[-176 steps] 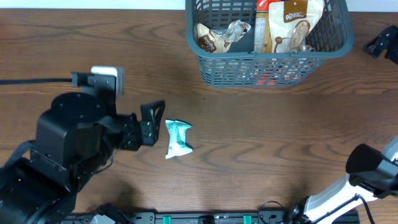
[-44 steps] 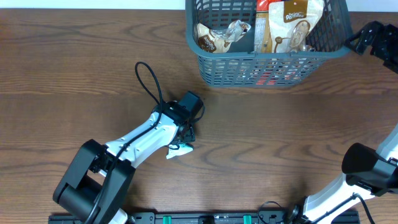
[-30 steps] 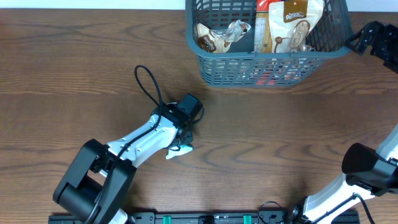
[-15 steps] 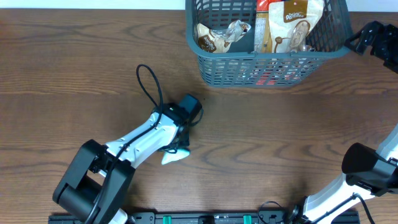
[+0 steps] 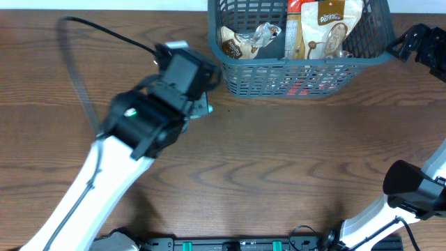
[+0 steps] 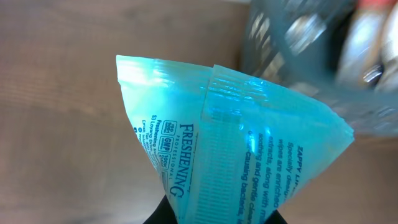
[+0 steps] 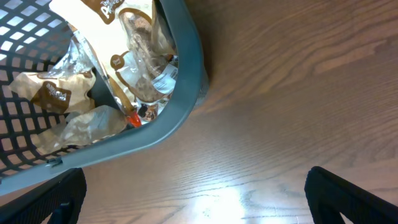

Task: Pack container
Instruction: 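Carry the wrapper over the grey basket and release it inside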

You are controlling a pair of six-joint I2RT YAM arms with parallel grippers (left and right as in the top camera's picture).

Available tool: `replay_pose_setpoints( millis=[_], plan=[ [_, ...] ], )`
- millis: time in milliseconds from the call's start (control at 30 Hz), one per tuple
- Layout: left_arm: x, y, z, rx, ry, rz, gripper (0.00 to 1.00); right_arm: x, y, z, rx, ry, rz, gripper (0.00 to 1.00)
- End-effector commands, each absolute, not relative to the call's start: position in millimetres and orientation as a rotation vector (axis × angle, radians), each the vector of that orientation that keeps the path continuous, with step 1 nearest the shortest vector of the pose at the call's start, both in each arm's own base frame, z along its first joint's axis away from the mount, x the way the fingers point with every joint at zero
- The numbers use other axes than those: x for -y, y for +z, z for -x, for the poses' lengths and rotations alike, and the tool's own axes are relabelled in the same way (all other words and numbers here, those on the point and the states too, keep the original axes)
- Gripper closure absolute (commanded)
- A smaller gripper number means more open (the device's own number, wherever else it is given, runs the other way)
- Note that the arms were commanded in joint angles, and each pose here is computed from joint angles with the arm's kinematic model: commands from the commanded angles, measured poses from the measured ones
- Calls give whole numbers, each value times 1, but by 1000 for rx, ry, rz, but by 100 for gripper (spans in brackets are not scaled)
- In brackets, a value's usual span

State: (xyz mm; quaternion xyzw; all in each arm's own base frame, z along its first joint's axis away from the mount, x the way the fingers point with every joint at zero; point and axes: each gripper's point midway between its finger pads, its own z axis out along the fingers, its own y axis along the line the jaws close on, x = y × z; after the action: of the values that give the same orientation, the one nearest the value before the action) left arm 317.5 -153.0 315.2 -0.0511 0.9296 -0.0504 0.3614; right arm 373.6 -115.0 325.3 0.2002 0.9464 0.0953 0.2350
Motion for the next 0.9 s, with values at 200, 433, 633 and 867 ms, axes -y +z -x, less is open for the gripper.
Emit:
replay_pose_setpoints(
  millis=[200, 433, 633, 867],
  plan=[
    [183, 365, -347, -2190, -260, 112, 94, 112, 321, -376, -2616, 260, -522, 1],
    [240, 381, -372, -2053, -356, -6, 94, 112, 321, -376, -2616, 260, -522, 1],
    [258, 390, -405, -1926, -341, 47, 94, 112, 321, -376, -2616, 261, -522, 1],
    [286, 359, -440, -1905, -294, 6, 94, 112, 321, -376, -2616, 261, -523, 1]
  ],
)
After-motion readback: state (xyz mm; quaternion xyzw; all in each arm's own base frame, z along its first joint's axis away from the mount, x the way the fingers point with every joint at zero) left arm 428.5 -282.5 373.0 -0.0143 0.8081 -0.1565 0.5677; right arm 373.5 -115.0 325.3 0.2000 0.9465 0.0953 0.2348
